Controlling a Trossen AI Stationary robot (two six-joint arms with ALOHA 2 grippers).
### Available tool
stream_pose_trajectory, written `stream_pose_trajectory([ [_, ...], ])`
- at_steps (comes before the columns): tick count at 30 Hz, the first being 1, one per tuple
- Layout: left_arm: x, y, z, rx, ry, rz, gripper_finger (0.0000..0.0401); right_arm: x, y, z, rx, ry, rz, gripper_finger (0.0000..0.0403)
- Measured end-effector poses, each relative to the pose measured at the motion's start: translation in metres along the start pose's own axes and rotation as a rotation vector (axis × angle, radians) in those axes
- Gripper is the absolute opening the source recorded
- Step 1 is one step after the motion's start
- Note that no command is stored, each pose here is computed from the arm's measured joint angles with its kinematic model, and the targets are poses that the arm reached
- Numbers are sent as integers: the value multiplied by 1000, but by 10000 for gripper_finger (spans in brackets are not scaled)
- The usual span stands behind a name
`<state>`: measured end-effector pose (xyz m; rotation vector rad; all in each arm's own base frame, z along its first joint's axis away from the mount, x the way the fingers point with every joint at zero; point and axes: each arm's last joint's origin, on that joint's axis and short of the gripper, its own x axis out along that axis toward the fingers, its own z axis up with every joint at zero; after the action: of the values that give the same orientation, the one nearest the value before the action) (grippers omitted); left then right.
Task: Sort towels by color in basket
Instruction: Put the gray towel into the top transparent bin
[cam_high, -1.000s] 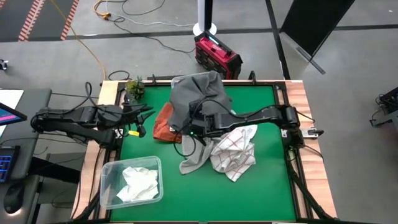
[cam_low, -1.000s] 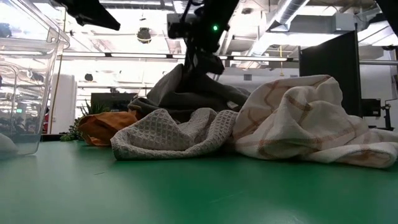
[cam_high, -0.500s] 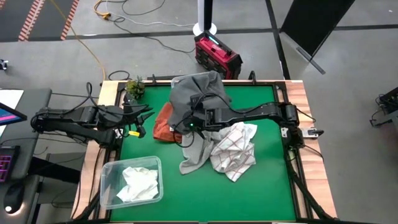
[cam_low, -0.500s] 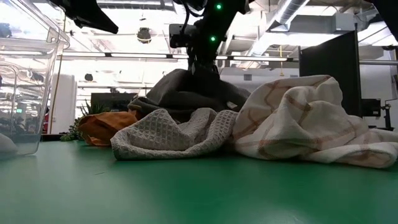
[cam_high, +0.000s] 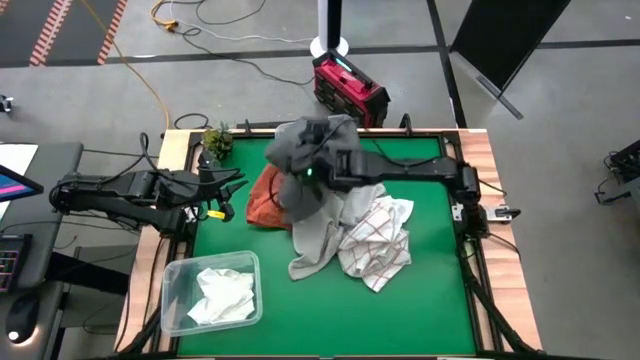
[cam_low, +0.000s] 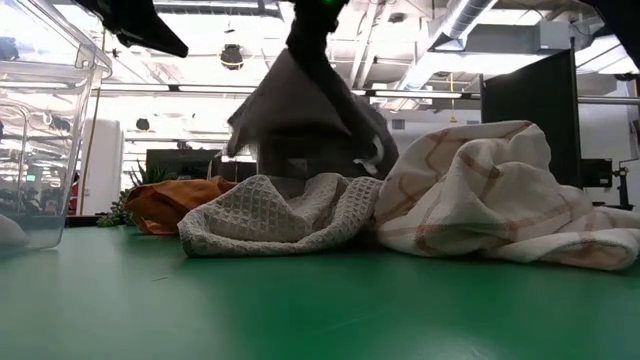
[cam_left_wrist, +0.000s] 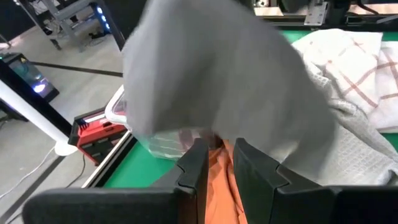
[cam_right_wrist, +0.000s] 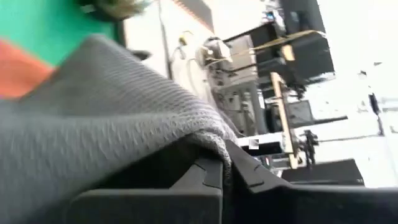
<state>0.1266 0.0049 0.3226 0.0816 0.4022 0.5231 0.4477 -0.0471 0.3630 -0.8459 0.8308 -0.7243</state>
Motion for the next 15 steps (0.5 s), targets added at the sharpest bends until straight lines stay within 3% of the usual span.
stream_pose_trajectory([
  [8,0,0,-3,2,26,2,66,7,-73,3,218,-102,-119,42],
  [12,0,0,-3,3,27,2,66,19,-94,-6,382,-190,-28,39],
  [15,0,0,-3,-1,30,3,66,35,-98,-20,483,-208,113,27],
])
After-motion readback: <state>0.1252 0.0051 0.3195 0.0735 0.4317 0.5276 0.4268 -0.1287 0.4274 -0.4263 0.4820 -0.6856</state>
